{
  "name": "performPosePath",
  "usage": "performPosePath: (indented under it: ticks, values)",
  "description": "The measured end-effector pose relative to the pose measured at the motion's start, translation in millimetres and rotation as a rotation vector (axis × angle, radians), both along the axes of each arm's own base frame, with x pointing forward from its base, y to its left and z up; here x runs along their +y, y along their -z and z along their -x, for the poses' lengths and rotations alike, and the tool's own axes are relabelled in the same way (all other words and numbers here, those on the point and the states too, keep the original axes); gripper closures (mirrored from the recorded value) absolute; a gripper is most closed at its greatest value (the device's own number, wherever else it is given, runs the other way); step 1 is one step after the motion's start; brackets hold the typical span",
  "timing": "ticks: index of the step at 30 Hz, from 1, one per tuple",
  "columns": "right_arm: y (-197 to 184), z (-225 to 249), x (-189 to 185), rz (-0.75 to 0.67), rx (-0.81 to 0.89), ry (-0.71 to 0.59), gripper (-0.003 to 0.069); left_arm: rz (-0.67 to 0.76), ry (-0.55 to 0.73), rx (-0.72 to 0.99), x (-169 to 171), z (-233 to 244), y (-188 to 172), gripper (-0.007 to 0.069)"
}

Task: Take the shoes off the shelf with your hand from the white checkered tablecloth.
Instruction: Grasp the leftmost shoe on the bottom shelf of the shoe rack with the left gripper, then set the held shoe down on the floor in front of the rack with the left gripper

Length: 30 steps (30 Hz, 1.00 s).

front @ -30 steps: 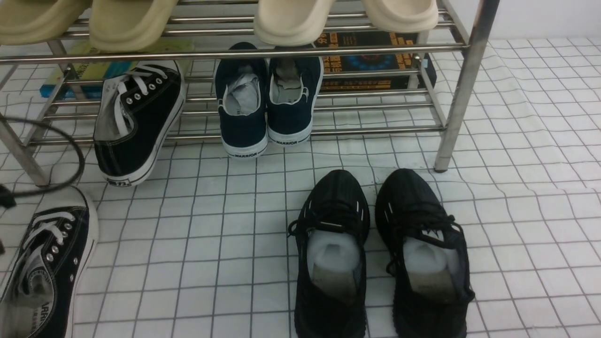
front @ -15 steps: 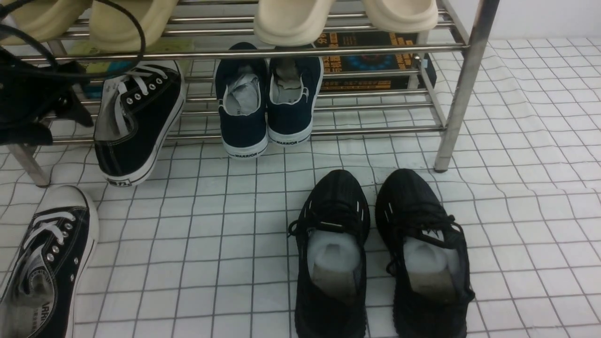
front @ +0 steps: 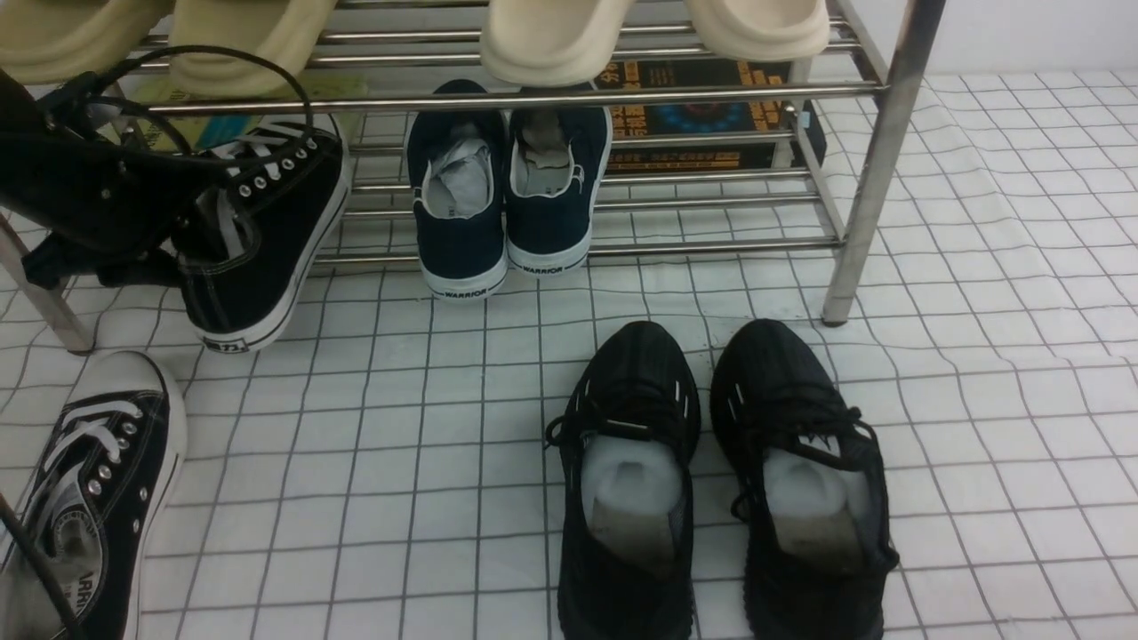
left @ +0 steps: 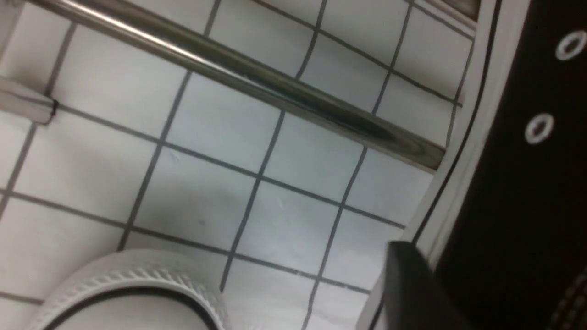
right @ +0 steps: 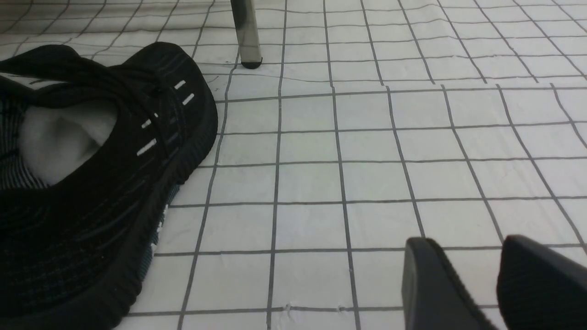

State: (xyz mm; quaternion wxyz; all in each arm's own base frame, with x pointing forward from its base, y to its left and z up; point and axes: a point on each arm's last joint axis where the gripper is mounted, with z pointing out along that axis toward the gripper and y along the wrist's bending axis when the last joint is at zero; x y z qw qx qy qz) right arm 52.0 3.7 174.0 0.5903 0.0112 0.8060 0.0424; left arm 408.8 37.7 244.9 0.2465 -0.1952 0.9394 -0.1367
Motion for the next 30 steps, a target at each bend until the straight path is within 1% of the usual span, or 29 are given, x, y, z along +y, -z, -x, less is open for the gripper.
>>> performPosePath:
  ticks: [1,2,4,9,11,15,16,17,20,22,26,30]
  values:
    - [0.0,0.0,0.0,0.000,0.000,0.000,0.0420,-0.001,0.001,0.000,0.0,0.0,0.0,0.0441]
    - [0.0,0.0,0.0,0.000,0.000,0.000,0.0420,-0.004,0.012,0.012,-0.3,1.1,0.6,0.0536]
    - [0.0,0.0,0.0,0.000,0.000,0.000,0.0420,-0.008,0.031,0.035,-0.9,4.1,0.2,0.0598]
    - [0.0,0.0,0.0,0.000,0.000,0.000,0.0420,-0.032,0.080,0.095,-2.8,20.2,-15.5,0.0613]
    - [0.0,0.0,0.0,0.000,0.000,0.000,0.0420,-0.045,0.108,0.157,-6.2,41.2,-35.7,0.0613]
    - [0.0,0.0,0.0,0.000,0.000,0.000,0.0420,-0.095,0.150,0.230,-23.7,79.1,-68.1,0.0613]
    - [0.0,0.0,0.0,0.000,0.000,0.000,0.0420,-0.099,0.155,0.232,-26.7,80.9,-69.2,0.0613]
    - [0.0,0.0,0.0,0.000,0.000,0.000,0.0420,-0.124,0.157,0.252,-38.0,96.2,-73.0,0.0613]
    - [0.0,0.0,0.0,0.000,0.000,0.000,0.0420,-0.168,0.159,0.308,-57.2,119.9,-61.7,0.0613]
    - [0.0,0.0,0.0,0.000,0.000,0.000,0.0420,-0.187,0.151,0.337,-64.2,130.7,-50.4,0.0613]
    - [0.0,0.0,0.0,0.000,0.000,0.000,0.0420,-0.194,0.086,0.358,-65.1,146.0,-23.4,0.0611]
    - [0.0,0.0,0.0,0.000,0.000,0.000,0.0420,-0.183,0.034,0.325,-63.5,151.9,1.3,0.0610]
